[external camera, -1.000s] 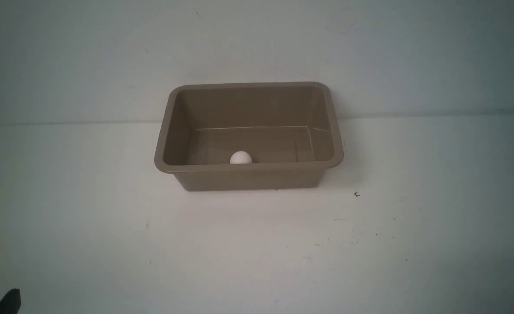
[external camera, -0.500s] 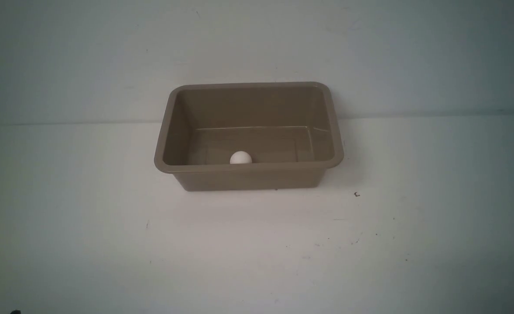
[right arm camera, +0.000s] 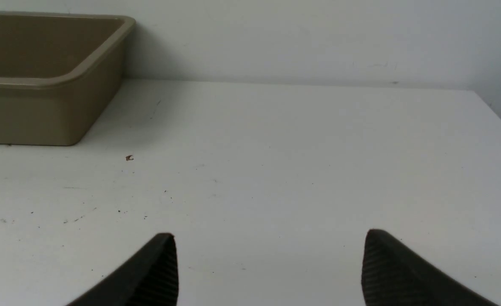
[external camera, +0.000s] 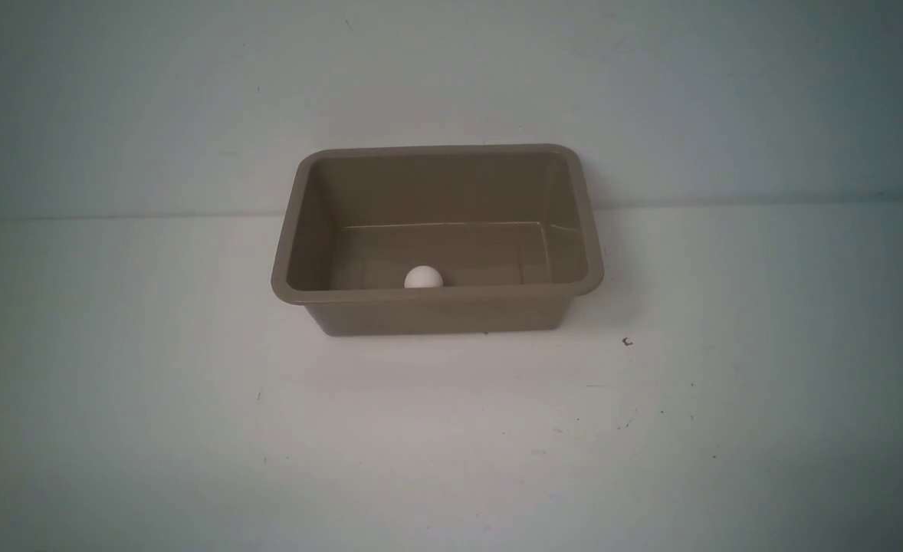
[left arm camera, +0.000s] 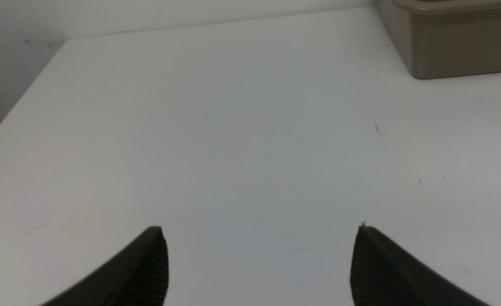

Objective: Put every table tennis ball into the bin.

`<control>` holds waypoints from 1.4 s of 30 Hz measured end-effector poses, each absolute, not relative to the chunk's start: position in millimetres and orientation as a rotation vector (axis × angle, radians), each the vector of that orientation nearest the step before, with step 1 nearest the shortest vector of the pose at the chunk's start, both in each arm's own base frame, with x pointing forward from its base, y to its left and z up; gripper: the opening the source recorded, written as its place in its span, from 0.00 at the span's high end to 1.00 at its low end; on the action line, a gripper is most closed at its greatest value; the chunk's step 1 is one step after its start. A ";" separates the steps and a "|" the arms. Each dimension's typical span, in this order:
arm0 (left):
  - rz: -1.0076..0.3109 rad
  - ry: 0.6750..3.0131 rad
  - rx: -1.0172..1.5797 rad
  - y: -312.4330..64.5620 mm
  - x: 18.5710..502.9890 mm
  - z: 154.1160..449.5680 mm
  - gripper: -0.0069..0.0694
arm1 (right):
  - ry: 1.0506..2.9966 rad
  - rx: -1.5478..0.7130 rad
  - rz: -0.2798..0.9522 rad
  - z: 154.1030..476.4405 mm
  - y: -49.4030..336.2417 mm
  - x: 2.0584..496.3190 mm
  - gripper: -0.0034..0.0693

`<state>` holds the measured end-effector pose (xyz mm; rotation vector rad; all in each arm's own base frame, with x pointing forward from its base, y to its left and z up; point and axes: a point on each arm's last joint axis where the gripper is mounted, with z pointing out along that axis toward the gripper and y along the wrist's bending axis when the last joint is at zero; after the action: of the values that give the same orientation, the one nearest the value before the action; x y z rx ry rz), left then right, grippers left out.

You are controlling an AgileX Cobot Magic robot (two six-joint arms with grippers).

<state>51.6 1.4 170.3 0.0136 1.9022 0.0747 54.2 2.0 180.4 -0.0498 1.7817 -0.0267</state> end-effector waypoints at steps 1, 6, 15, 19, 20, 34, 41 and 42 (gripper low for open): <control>0.083 1.902 0.025 1.4 51.6 170.3 0.23 | 1.782 -0.050 -0.027 180.4 2.0 54.2 0.23; 0.114 1.903 0.069 1.4 51.5 170.2 0.23 | 1.782 -0.050 -0.026 180.4 2.0 54.2 0.23; 0.118 1.903 0.075 1.4 51.5 170.2 0.23 | 1.782 -0.050 -0.026 180.4 2.0 54.2 0.23; 0.120 1.903 0.078 1.4 51.5 170.2 0.23 | 1.782 -0.050 -0.026 180.4 2.0 54.2 0.23; 0.120 1.903 0.078 1.4 51.5 170.2 0.23 | 1.782 -0.050 -0.026 180.4 2.0 54.2 0.23; 0.121 1.903 0.078 1.4 51.5 170.2 0.23 | 1.782 -0.049 -0.026 180.4 2.1 54.2 0.23; 0.121 1.903 0.078 1.4 51.5 170.2 0.23 | 1.782 -0.049 -0.026 180.4 2.1 54.2 0.23; 0.121 1.903 0.078 1.4 51.5 170.2 0.23 | 1.782 -0.049 -0.026 180.4 2.1 54.2 0.23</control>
<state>51.5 1.4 170.2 0.0785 1.9027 0.1208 54.2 2.1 180.4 -0.0491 1.7817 -0.0256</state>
